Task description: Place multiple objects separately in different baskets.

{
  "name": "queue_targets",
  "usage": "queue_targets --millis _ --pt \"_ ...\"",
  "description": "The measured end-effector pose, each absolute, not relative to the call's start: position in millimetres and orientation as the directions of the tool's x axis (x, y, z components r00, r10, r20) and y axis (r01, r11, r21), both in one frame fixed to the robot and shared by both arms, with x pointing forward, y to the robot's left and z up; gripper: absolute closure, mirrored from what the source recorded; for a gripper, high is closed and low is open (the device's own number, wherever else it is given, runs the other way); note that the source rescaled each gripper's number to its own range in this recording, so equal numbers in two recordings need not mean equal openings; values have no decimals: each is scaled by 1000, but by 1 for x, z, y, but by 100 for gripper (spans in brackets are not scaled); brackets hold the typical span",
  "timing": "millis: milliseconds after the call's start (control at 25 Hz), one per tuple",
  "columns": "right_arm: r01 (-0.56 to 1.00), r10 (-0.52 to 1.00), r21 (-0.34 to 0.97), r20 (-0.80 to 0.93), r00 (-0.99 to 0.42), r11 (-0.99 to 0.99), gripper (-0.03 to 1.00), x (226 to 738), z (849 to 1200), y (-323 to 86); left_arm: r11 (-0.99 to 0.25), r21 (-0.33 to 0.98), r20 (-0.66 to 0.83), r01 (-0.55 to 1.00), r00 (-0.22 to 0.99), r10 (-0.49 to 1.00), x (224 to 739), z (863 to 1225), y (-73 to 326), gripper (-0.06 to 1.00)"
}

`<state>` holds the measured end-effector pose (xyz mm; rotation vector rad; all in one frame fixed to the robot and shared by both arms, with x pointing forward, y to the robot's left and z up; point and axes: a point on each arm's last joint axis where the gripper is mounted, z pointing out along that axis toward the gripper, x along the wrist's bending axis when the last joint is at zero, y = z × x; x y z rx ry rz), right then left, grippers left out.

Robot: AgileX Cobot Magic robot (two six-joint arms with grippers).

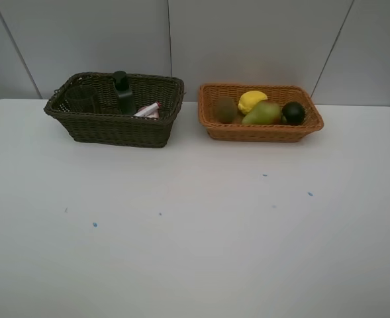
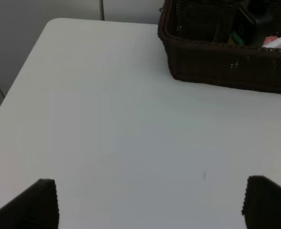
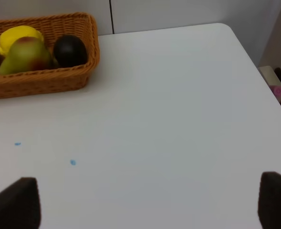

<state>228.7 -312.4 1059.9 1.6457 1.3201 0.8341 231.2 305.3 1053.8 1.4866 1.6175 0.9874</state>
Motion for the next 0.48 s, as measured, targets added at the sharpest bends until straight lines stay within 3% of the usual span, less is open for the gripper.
queue_targets --millis 480 --pt "412 975 907 -8 222 -86 -3 229 1060 -312 37 893 -4 449 -74 997 231 1054 305 -6"
